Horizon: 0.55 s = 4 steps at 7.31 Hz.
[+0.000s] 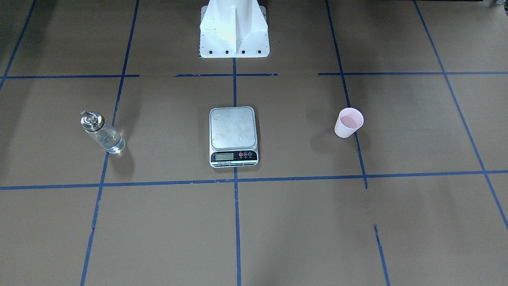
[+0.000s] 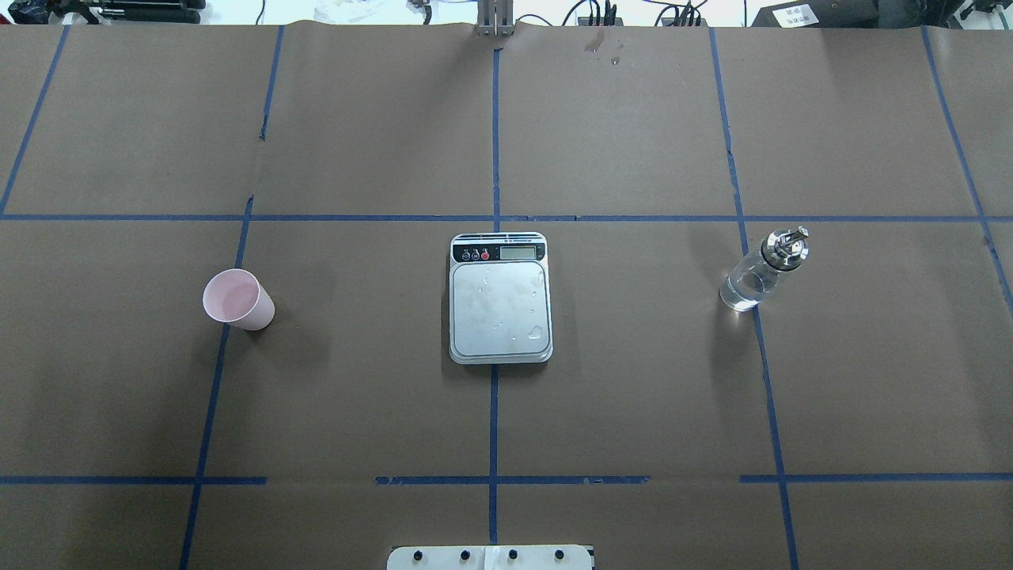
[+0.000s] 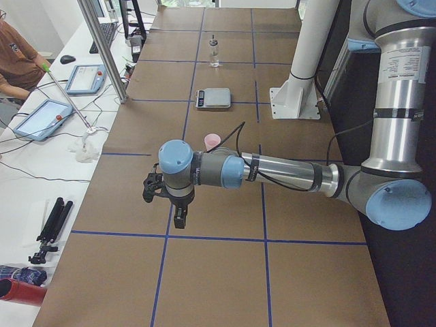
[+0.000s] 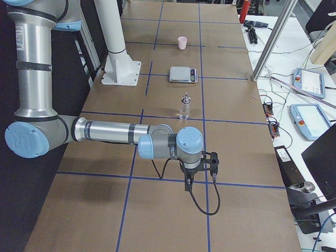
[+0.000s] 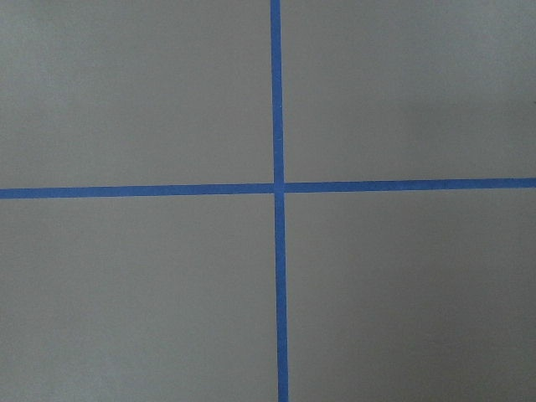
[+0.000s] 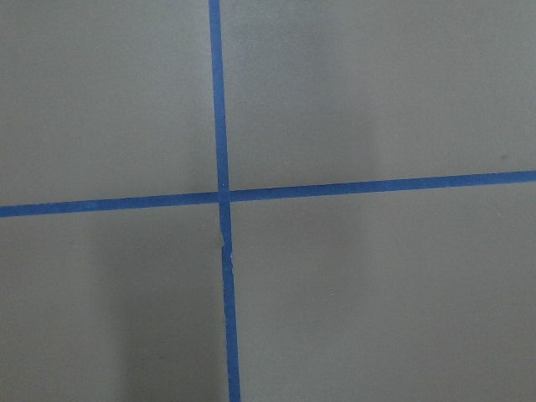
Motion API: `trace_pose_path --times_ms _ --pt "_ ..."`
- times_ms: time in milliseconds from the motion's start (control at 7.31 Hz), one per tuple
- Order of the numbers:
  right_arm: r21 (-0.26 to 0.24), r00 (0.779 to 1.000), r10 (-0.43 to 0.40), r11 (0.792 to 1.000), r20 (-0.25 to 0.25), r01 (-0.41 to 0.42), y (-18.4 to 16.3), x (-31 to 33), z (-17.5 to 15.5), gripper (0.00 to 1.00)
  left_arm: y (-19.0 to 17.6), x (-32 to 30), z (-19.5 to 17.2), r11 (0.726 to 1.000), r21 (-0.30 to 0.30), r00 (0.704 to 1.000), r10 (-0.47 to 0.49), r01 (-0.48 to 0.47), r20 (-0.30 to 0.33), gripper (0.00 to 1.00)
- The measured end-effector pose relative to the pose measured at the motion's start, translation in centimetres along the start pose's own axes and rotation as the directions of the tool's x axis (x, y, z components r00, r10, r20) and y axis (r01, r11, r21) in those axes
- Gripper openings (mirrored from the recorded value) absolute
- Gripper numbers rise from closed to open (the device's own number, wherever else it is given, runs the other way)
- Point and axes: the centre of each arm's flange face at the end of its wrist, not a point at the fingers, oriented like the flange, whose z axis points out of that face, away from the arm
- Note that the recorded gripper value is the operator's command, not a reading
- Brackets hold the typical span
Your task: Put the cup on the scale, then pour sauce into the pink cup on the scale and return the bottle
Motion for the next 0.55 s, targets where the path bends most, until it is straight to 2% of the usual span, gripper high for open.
trace_pose_path --times_ms 274,548 --pt "0.003 1.0 -0.002 1.0 0.002 0.002 -0.1 -0.2 -0.2 1.0 -1.5 4.1 -3.6 0.994 0.074 0.997 0.077 -0.077 -0.002 1.0" --pt "0.013 1.0 -0.01 1.0 0.01 0.009 -0.2 -0.8 -0.7 1.0 -2.9 8.9 -5.9 0.974 0.134 0.983 0.183 -0.18 -0.005 1.0"
